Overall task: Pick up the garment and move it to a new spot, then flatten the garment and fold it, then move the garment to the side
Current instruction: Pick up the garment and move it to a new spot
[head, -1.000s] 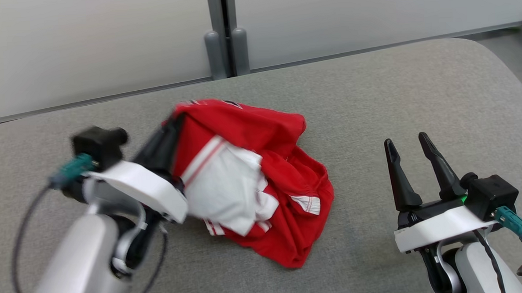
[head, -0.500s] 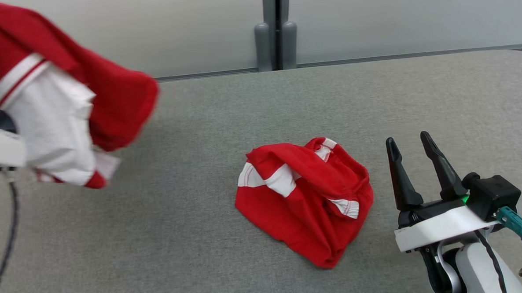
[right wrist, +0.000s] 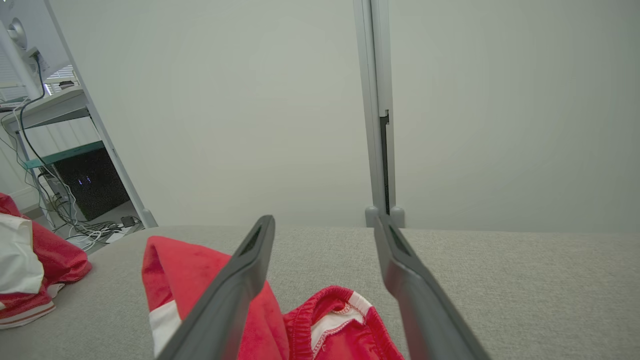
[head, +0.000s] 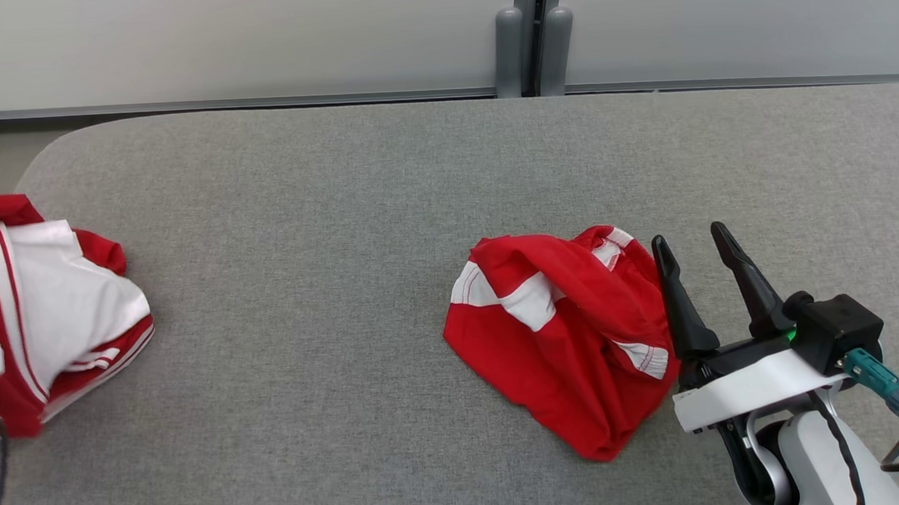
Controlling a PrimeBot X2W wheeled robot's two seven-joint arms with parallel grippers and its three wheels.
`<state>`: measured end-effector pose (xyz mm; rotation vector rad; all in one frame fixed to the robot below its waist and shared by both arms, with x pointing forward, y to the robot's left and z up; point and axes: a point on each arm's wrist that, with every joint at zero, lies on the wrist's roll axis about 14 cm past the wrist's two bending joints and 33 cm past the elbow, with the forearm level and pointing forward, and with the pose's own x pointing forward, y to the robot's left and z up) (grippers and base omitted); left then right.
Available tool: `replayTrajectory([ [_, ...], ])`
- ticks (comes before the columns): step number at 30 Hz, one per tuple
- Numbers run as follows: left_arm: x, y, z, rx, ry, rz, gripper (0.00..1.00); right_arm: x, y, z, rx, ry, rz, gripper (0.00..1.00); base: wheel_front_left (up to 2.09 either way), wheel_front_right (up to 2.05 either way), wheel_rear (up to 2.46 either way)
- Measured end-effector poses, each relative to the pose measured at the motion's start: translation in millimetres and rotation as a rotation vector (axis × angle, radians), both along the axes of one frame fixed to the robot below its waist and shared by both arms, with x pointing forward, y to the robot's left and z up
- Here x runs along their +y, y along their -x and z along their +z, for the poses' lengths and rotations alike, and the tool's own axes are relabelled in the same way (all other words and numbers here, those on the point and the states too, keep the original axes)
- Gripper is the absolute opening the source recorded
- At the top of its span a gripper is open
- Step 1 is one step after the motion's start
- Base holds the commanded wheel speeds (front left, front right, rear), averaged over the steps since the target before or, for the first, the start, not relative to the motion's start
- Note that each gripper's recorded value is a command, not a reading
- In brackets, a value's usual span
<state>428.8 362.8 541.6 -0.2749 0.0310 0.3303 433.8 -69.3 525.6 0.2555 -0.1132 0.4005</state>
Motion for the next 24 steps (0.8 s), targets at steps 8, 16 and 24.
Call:
replayTrajectory([
  [8,-15,17,-90,0.153,0.126,0.005,0.08,9,-2,-5,0.009,0.015,0.038,1.0,0.0,0.0,0.0],
  [16,-17,17,-77,0.1,0.076,-0.026,1.0,-2,-7,11,-0.036,0.023,0.016,1.0,0.0,0.0,0.0],
  [24,-37,-3,14,-0.159,-0.035,-0.121,1.0,-21,-1,34,-0.095,0.038,-0.03,1.0,0.0,0.0,0.0],
])
